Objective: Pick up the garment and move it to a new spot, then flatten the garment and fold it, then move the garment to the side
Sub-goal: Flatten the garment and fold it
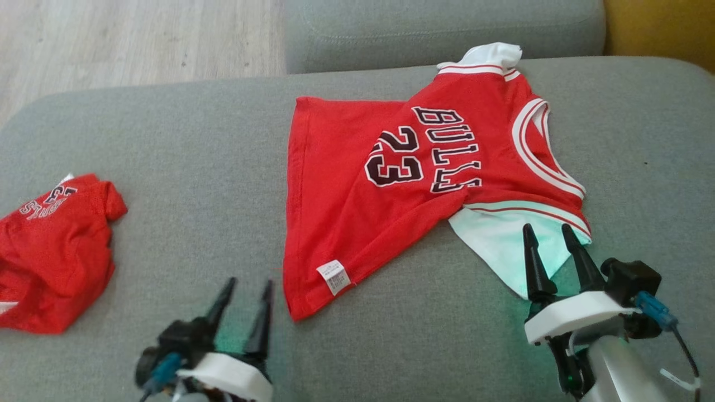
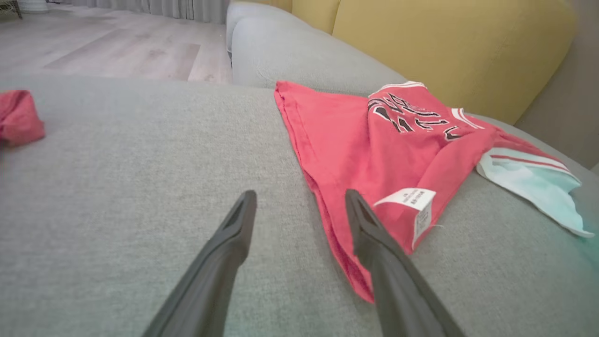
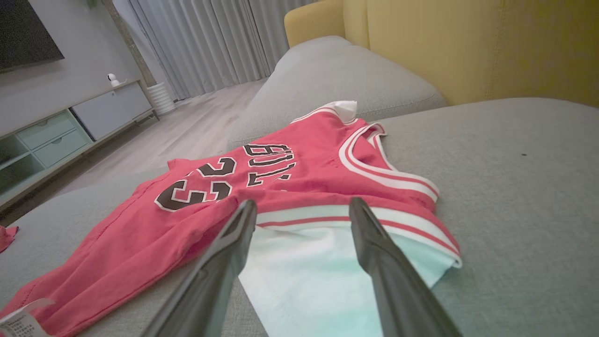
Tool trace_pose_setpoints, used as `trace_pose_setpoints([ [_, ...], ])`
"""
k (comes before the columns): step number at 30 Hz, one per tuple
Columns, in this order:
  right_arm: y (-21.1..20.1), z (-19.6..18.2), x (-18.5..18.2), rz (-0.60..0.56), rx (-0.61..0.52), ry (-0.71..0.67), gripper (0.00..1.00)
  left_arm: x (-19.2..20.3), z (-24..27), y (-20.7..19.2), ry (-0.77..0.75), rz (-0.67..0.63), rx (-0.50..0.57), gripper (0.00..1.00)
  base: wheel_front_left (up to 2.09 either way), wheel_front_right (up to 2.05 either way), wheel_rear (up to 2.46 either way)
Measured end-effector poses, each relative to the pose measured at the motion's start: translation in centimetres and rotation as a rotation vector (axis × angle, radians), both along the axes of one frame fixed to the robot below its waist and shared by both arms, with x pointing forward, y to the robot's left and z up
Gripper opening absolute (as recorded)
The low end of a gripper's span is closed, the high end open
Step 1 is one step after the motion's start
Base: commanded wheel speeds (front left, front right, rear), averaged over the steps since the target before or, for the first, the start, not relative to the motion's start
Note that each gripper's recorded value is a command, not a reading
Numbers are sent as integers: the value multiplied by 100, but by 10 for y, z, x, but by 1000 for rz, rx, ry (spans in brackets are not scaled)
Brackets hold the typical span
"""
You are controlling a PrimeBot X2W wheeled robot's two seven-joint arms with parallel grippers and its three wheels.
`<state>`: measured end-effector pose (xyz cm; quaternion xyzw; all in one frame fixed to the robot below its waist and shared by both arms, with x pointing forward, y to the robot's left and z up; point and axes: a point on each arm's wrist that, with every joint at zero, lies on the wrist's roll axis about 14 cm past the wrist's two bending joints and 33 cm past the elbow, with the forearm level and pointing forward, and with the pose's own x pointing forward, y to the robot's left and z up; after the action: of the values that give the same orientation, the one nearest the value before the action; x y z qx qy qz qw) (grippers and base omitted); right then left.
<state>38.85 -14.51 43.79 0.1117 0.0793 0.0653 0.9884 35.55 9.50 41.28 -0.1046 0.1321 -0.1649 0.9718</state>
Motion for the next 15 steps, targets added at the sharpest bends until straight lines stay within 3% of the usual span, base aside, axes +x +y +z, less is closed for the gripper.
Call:
trace_pose_setpoints([
  [6, -7, 17, -1, -10, -48, -57, 100, 5, 19, 27, -74, 140, 30, 100, 0, 0, 0],
  [15, -8, 0, -17, -2, -81, -7, 100, -4, 16, 32, -73, 165, 48, 100, 0, 0, 0],
])
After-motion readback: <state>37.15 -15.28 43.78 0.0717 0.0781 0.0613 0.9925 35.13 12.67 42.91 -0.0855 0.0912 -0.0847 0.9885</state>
